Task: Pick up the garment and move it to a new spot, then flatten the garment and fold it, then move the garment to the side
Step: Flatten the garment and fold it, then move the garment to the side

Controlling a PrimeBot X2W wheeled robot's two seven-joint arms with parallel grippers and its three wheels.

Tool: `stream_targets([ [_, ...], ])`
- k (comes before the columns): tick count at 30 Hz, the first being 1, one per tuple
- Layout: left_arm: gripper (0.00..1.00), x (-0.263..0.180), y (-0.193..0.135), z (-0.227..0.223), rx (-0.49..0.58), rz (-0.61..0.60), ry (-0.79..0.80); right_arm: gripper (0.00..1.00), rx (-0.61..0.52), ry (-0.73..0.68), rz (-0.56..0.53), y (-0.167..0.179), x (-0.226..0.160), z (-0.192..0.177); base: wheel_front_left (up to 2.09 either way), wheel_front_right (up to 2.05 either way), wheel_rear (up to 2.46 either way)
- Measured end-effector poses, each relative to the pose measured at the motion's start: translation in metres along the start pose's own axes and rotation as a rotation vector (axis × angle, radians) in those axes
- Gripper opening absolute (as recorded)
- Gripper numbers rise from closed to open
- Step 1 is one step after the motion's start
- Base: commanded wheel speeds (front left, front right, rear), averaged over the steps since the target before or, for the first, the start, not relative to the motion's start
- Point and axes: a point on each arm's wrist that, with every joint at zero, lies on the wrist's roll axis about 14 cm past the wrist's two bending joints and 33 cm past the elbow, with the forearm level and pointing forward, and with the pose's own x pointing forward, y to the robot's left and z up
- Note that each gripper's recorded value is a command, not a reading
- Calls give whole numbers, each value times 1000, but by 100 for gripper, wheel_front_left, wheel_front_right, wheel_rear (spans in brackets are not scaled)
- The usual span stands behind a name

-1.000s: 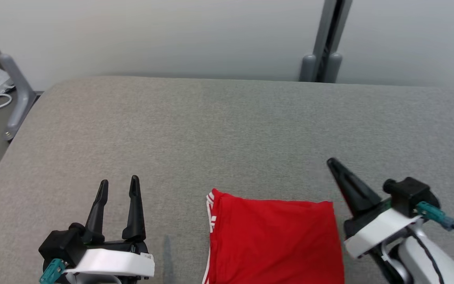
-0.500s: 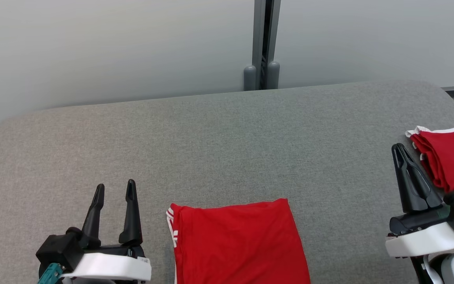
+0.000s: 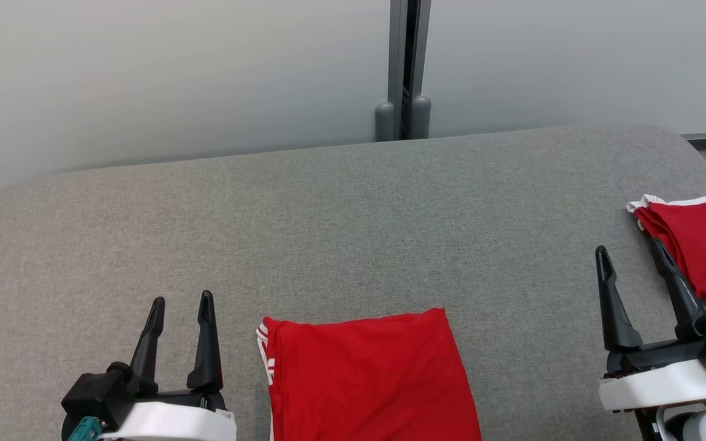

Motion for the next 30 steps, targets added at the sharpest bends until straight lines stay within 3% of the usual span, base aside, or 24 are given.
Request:
stream_targets([
  [30, 100, -4, 6, -3, 2, 21, 12, 100, 13, 52, 36, 12, 2, -18, 0, 0, 0],
])
